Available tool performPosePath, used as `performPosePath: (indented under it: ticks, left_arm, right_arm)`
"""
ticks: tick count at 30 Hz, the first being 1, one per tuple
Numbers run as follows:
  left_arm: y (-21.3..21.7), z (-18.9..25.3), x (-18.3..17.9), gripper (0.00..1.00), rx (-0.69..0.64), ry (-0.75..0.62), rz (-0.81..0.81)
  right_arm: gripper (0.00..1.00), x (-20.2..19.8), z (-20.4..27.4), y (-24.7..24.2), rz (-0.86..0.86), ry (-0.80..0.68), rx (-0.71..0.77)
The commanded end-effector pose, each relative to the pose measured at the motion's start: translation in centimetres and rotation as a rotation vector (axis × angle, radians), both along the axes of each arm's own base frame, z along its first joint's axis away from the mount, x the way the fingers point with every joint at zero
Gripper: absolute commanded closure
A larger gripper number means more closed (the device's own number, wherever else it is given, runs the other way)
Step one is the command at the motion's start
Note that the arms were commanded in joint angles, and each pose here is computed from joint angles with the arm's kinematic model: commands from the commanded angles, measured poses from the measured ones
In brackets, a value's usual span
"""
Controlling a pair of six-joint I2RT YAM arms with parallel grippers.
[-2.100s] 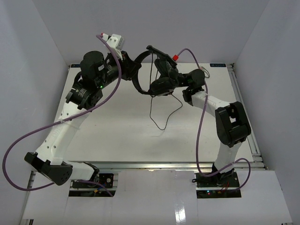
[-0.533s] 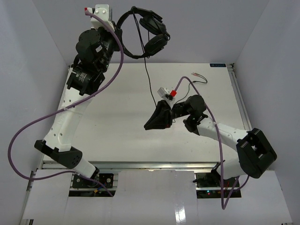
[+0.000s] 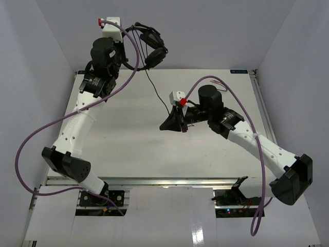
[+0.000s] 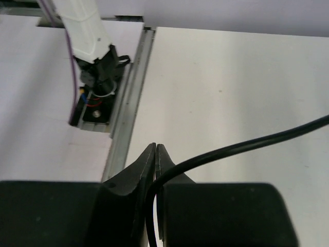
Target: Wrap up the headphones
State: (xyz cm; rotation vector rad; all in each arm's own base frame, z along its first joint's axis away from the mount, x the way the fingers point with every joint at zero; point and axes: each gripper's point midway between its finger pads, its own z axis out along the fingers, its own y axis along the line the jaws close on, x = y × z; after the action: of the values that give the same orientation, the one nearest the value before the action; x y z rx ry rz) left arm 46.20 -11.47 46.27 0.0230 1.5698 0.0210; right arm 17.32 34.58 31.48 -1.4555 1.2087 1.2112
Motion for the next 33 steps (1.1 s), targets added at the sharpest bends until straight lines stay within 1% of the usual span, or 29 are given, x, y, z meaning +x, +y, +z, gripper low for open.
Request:
performPosePath:
  ticks: [1, 7, 12, 15, 17, 21, 23, 26, 33]
  left_arm:
    - [0.7, -1.5, 0.4, 1.00, 0.012, 0.004, 0.015]
    - [-0.3, -9.7, 0.4, 1.00, 0.089, 0.181, -0.047]
    - [-1.6, -17.3, -1.1, 1.00, 0.124, 0.347, -0.144]
    - [-2.2, -19.7, -2.2, 1.00, 0.130, 0.400, -0.203]
    - [-3.1, -20.9, -3.0, 1.00, 0.126, 0.425, -0.263]
    - [-4.9, -21.9, -4.7, 1.00, 0.140, 0.443, -0.379]
    - [-6.5, -22.0, -6.0, 1.00, 0.139, 0.444, -0.473]
    - [-8.2, -21.8, -7.7, 1.00, 0.138, 0.444, -0.566]
    - [-10.1, -21.1, -11.5, 1.00, 0.145, 0.430, -0.708]
  right_arm:
    - [0.92, 2.7, 1.7, -2.1, -0.179, -0.304, -0.144]
    - [0.92, 6.2, 5.0, -3.2, -0.358, -0.585, -0.226]
    - [0.92, 8.9, 7.1, -3.7, -0.486, -0.760, -0.265]
    - [0.92, 10.5, 8.2, -3.4, -0.539, -0.838, -0.272]
    - [0.92, 11.8, 8.8, -3.6, -0.592, -0.890, -0.290]
    - [0.92, 13.3, 8.6, -3.1, -0.627, -0.951, -0.307]
    - [0.92, 14.2, 8.2, -2.7, -0.640, -0.979, -0.316]
    - [0.92, 15.1, 7.6, -2.1, -0.654, -1.000, -0.321]
    - [0.92, 17.1, 6.7, -1.0, -0.678, -1.002, -0.296]
